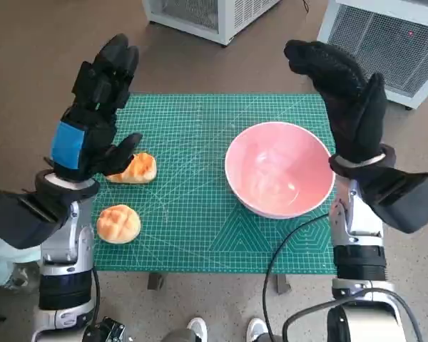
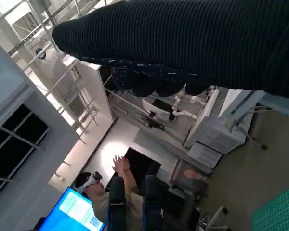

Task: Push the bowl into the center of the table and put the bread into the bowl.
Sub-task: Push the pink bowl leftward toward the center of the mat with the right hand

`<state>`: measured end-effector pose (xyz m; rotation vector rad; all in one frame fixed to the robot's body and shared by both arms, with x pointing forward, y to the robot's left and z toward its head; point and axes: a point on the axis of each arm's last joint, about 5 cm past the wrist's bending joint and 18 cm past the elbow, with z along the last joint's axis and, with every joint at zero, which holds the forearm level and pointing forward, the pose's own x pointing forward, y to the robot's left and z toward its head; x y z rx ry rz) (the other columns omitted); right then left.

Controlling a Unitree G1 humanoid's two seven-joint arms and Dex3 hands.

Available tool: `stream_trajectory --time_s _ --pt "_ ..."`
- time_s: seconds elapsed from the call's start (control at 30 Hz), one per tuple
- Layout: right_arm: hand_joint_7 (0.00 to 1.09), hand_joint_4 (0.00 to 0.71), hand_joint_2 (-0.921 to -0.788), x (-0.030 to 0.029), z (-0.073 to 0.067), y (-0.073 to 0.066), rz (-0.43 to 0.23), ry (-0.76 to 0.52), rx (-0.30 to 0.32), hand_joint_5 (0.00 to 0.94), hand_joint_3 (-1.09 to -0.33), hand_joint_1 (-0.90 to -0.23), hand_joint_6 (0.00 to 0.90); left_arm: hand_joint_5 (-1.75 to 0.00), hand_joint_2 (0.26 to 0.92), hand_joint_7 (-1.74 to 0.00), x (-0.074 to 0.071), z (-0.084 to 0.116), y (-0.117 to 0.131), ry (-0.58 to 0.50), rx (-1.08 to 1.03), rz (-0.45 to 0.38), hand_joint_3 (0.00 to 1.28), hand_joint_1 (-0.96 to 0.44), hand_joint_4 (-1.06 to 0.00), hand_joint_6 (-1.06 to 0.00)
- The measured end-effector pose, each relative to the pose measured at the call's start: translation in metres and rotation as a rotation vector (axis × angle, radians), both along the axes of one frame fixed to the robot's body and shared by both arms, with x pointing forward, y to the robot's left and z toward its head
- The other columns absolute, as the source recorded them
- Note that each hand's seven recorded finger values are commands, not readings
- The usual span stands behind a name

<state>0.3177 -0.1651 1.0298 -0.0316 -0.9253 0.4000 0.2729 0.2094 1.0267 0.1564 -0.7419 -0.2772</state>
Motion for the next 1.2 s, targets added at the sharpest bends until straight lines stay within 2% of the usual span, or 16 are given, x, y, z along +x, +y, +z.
stream_trajectory --time_s 0.13,0.27,0.5,0.63,0.87,1.0,1.2 --pt "0.57 0.175 -0.921 0.0006 -0.002 -0.005 -0.008 0.004 -0.007 0.014 -0.780 -0.726 -0.001 0.00 0.921 -0.35 0.000 0.000 0.000 0.000 0.000 0.000 0.44 -0.83 -0.10 0.00" --pt "0.59 0.181 -0.921 0.0028 -0.012 -0.020 -0.053 0.037 -0.001 0.015 -0.769 -0.727 -0.001 0.00 0.921 -0.35 0.000 -0.001 0.000 0.002 -0.001 0.001 0.44 -0.83 -0.09 0.00" --pt "0.63 0.183 -0.921 0.0043 -0.037 -0.042 -0.201 0.118 0.057 0.013 -0.774 -0.744 -0.001 0.00 0.921 -0.35 -0.002 -0.006 0.002 0.018 -0.003 0.007 0.45 -0.83 -0.09 0.00" --pt "0.58 0.177 -0.921 0.0038 -0.049 -0.049 -0.294 0.176 0.066 0.008 -0.789 -0.745 -0.001 0.00 0.921 -0.34 -0.003 -0.007 0.004 0.022 -0.005 0.012 0.45 -0.83 -0.09 0.00" --pt "0.49 0.142 -0.921 0.0025 -0.066 -0.058 -0.417 0.297 0.065 0.001 -0.872 -0.710 -0.001 0.00 0.921 -0.31 -0.003 -0.007 0.005 0.018 -0.009 0.016 0.45 -0.83 -0.09 0.00" --pt "0.47 0.134 -0.921 0.0018 -0.075 -0.060 -0.453 0.380 0.068 0.000 -0.899 -0.706 -0.001 0.00 0.921 -0.31 -0.003 -0.006 0.006 0.018 -0.010 0.019 0.45 -0.83 -0.09 0.00" --pt "0.46 0.122 -0.921 0.0019 -0.085 -0.060 -0.459 0.492 0.081 0.000 -0.920 -0.708 -0.001 0.00 0.921 -0.31 -0.004 -0.007 0.006 0.019 -0.011 0.021 0.45 -0.83 -0.09 0.00"
